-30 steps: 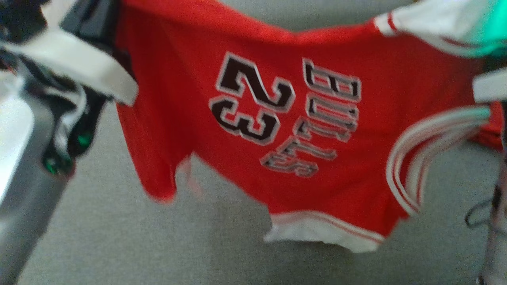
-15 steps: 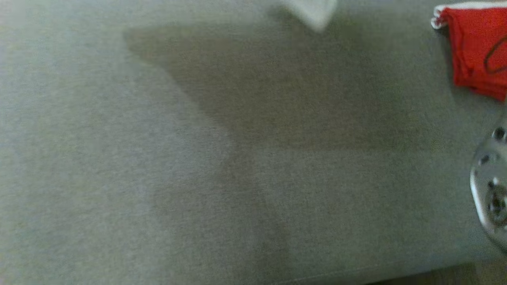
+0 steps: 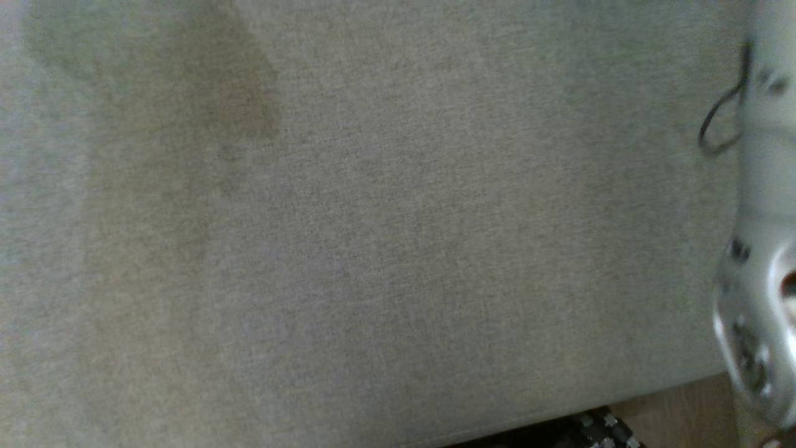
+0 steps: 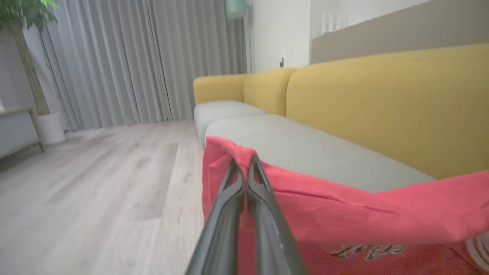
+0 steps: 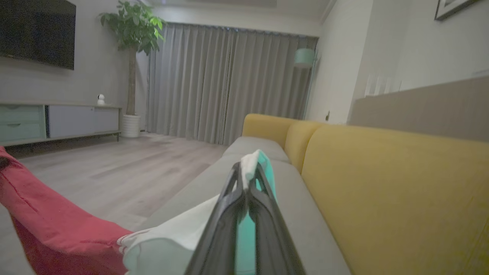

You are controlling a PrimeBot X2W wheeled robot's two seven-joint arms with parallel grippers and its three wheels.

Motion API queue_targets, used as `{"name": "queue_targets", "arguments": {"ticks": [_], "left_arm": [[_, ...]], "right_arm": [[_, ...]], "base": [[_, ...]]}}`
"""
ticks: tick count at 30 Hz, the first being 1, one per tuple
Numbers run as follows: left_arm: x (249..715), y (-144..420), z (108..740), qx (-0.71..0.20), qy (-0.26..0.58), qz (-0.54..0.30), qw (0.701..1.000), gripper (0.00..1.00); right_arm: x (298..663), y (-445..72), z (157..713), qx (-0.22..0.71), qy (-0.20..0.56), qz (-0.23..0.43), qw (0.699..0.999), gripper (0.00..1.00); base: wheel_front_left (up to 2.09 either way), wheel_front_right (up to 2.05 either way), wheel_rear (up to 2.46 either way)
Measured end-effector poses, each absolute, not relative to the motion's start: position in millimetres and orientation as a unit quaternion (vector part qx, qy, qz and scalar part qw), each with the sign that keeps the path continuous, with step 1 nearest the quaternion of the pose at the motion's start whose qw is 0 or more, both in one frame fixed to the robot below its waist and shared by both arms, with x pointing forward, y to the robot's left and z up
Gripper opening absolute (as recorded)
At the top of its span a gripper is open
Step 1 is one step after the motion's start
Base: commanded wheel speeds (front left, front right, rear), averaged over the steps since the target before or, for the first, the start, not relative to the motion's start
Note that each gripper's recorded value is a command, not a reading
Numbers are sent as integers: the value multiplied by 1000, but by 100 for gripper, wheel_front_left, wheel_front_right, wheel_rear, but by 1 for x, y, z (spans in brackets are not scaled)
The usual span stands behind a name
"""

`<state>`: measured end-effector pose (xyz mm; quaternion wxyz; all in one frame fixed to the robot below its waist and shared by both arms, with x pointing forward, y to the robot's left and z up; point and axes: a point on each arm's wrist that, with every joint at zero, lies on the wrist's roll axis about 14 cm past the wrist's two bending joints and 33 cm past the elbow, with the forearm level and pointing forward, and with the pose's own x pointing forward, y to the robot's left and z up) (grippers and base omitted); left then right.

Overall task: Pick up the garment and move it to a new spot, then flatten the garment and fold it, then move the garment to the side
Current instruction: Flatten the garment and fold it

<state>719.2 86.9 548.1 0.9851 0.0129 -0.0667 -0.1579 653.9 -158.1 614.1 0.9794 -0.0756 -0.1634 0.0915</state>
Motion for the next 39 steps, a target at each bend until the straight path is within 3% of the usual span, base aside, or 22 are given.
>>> {"name": "queue_targets", "arguments": {"ticks": [3,6,16,32,39], "left_arm": [[711,84,480,-21,-10,-160,987,0],[695,87,448,-44,23,-159,986,0],[644,101,451,-119,25,-135,983,0],[465,120,458,-175,70,-88,978,0],[396,125,466,-191,71,-64,977,0]], "right_arm": [[646,-161,548,-64,-105,91,988,0],[632,-158,521,-51,-84,95,991,0],[577,-163,524,-11,-95,76,992,0],[404,-181,518,56,3,33,998,0],[349,-181,526,62,22,32,997,0]], "base": [[0,0,0],[0,0,0],[0,0,0],[0,0,0],[0,0,0]]}}
